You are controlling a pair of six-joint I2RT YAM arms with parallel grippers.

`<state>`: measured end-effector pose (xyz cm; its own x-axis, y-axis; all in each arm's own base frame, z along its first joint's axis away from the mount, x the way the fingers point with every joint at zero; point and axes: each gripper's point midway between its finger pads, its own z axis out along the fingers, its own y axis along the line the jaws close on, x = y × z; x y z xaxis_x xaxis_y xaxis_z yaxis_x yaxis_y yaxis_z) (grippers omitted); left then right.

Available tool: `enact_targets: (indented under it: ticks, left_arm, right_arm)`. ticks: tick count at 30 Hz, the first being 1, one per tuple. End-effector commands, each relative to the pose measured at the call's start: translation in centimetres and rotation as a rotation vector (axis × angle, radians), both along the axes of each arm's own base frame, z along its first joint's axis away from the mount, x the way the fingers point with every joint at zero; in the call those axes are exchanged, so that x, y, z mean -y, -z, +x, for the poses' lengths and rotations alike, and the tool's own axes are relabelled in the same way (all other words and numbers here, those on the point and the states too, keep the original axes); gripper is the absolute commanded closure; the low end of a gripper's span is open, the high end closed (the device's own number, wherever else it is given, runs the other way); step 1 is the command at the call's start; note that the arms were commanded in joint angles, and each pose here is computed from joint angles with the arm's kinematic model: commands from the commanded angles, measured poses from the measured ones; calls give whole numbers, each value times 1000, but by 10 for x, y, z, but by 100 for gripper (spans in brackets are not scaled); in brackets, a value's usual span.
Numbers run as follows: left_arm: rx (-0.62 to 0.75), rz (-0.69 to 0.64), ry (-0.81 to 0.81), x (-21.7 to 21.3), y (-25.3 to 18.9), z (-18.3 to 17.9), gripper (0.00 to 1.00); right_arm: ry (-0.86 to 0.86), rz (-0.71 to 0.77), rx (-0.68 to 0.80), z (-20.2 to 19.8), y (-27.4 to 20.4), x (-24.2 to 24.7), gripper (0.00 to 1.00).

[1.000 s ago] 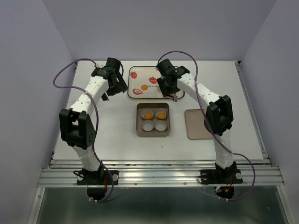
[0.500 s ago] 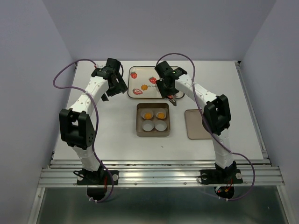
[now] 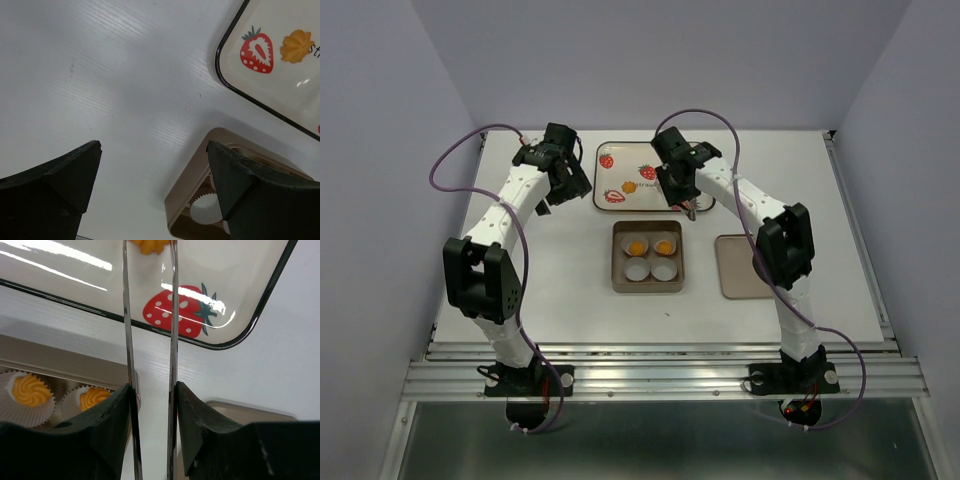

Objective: Pack the cookies

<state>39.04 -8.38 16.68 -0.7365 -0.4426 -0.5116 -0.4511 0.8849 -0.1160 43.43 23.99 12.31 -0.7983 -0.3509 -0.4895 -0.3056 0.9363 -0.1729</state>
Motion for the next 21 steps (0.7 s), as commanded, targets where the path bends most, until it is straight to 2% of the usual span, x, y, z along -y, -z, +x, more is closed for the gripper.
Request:
enact_targets:
  ticks: [1,21]
  left_arm:
    - [40,18,-12,-9,-17,-4,1]
    - [53,3,-20,-3,-24,12,1]
  right_arm:
    - [34,73,122,21,-37,-15,58]
    - [-9,105,204,8,-82,-5,60]
